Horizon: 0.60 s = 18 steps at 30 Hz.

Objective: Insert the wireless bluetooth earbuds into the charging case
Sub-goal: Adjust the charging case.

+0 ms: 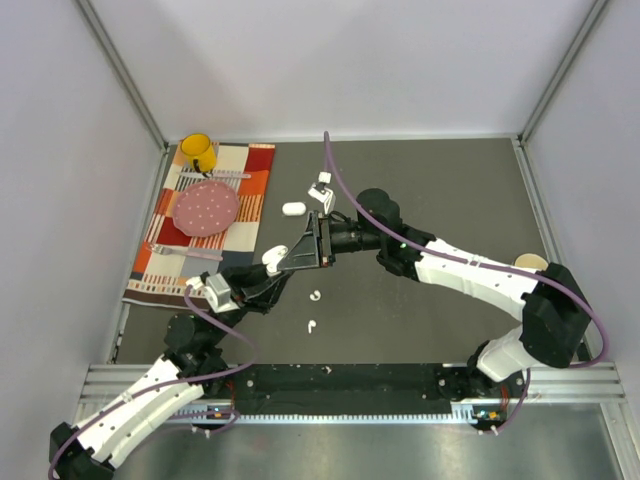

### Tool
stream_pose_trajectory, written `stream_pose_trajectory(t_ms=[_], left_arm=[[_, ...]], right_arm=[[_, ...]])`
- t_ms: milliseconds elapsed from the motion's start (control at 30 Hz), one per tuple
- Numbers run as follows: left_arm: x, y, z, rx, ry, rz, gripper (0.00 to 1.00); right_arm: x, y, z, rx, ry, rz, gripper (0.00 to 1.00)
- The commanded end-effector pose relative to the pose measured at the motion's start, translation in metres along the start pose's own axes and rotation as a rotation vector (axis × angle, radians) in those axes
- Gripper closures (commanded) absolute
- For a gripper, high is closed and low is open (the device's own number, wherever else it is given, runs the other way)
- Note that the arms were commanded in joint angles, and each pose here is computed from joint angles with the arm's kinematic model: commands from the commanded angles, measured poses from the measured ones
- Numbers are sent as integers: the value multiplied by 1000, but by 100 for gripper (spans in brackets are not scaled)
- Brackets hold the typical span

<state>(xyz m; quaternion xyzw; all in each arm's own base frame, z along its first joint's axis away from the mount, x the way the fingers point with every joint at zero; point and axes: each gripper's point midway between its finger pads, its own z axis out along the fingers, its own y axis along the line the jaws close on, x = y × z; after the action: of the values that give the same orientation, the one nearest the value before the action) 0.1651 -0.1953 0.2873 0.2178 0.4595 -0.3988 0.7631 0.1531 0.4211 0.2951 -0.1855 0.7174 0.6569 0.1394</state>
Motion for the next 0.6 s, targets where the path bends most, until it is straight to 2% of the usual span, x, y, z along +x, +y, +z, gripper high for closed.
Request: stream_pose_trajectory(t_ms=[0, 133, 400, 567], left_arm=[[-21, -2, 3, 9, -80, 8, 62], [-22, -5, 3, 21, -91, 8, 60], [-16, -5, 3, 24, -72, 2, 63], [-13, -5, 2, 23, -62, -7, 61]], right_arm=[[-6, 25, 2, -61, -10, -57, 70], [-6, 23, 3, -58, -10, -52, 70], [-7, 26, 2, -67, -10, -60, 70], [-7, 30, 2, -78, -11, -64, 70]])
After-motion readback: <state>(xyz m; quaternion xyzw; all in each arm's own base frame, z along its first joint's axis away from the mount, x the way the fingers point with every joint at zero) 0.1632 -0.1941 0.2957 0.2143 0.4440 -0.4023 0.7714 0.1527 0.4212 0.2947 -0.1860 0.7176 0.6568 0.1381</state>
